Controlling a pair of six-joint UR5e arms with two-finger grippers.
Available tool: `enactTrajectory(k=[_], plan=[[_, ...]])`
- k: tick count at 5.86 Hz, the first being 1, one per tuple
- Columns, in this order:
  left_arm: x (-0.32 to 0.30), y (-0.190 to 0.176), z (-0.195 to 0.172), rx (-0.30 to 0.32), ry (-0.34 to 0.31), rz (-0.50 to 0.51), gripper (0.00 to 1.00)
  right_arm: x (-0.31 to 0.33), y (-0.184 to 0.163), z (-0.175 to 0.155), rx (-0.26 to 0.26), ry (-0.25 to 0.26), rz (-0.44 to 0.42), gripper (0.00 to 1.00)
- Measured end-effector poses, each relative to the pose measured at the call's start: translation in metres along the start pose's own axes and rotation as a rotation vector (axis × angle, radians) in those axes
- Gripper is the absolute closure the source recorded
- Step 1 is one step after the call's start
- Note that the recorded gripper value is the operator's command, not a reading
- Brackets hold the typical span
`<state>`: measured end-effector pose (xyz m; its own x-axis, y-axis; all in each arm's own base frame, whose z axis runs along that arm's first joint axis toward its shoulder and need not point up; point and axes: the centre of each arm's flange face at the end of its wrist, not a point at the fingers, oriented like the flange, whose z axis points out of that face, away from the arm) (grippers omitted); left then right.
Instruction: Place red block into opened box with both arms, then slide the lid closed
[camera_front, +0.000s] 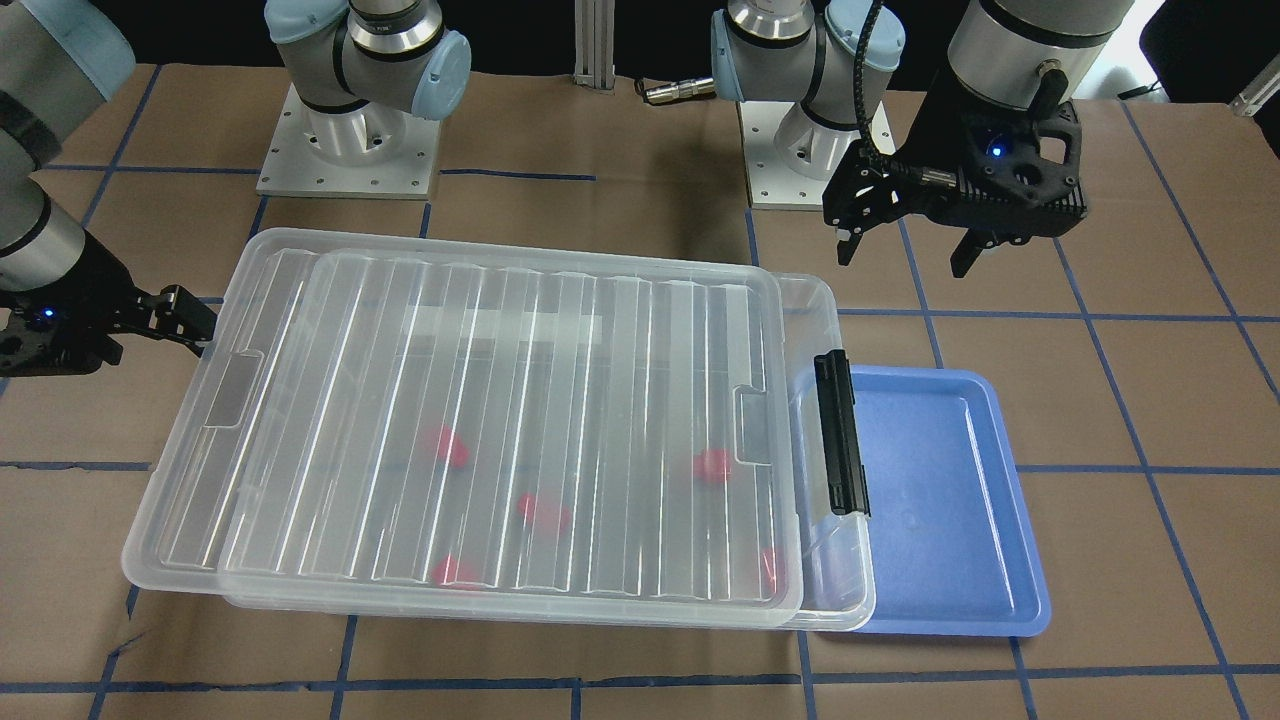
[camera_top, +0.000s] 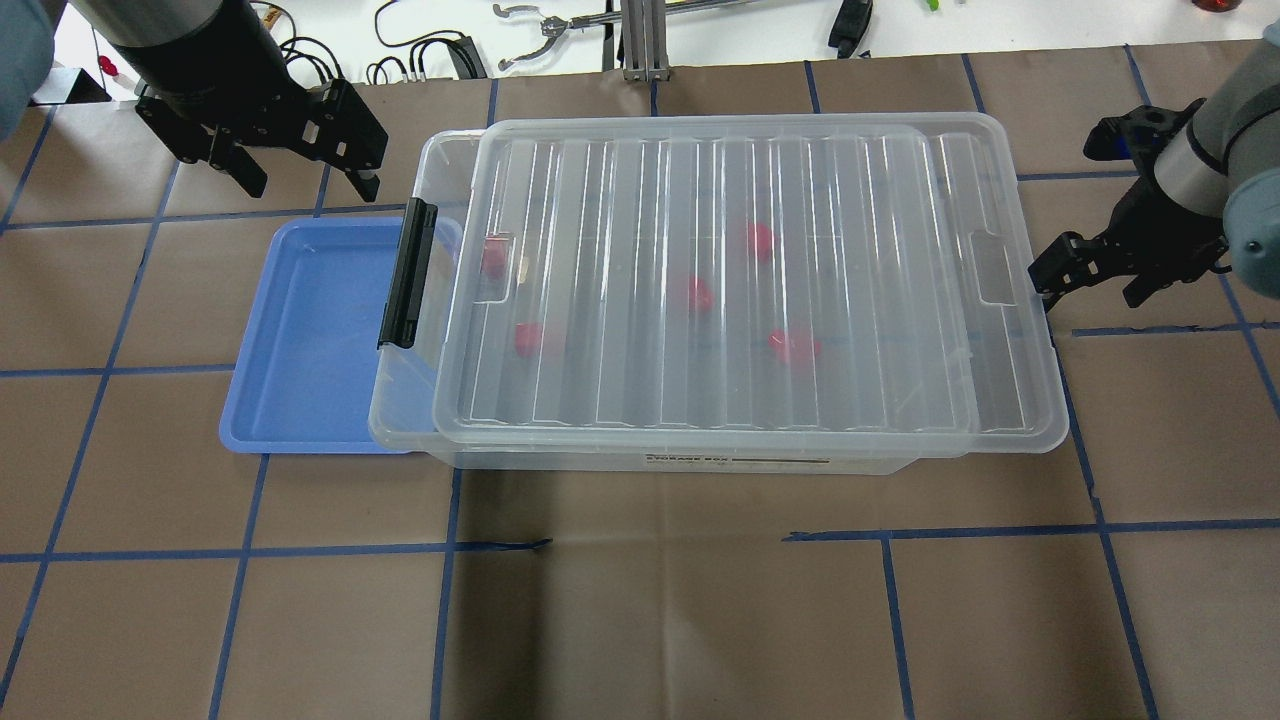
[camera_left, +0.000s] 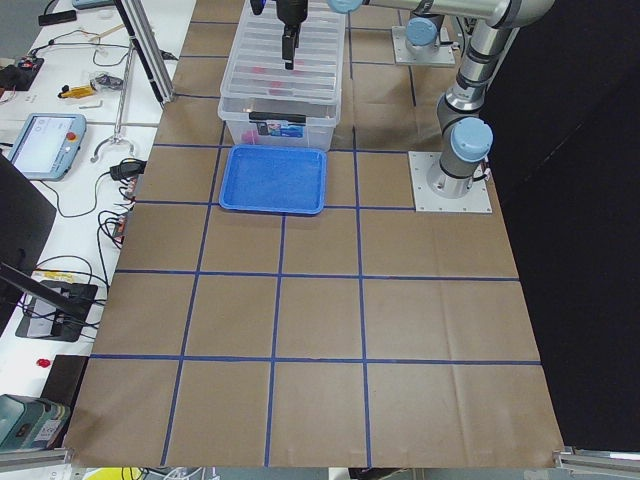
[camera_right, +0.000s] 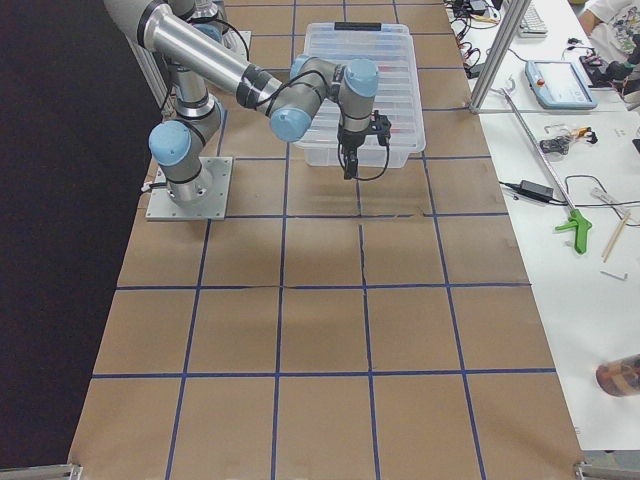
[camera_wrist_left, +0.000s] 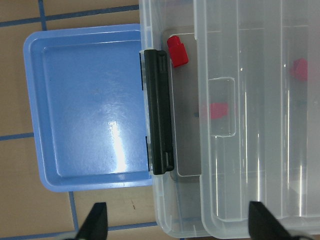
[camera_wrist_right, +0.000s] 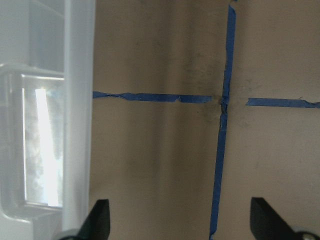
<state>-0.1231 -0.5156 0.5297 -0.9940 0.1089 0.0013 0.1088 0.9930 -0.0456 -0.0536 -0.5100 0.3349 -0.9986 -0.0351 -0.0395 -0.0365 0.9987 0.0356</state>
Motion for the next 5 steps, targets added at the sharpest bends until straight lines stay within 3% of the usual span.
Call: enactTrajectory(k=[3,5], plan=[[0.001,0.000,0.000,0.000,0.000,0.002,0.02,-0.018,0.001,0.009,-0.003,-0.046,0.023,0.00],[0.001,0.000,0.001,-0.001,0.000,0.003,0.02,-0.041,-0.001,0.011,-0.004,-0.050,0.009,0.00]])
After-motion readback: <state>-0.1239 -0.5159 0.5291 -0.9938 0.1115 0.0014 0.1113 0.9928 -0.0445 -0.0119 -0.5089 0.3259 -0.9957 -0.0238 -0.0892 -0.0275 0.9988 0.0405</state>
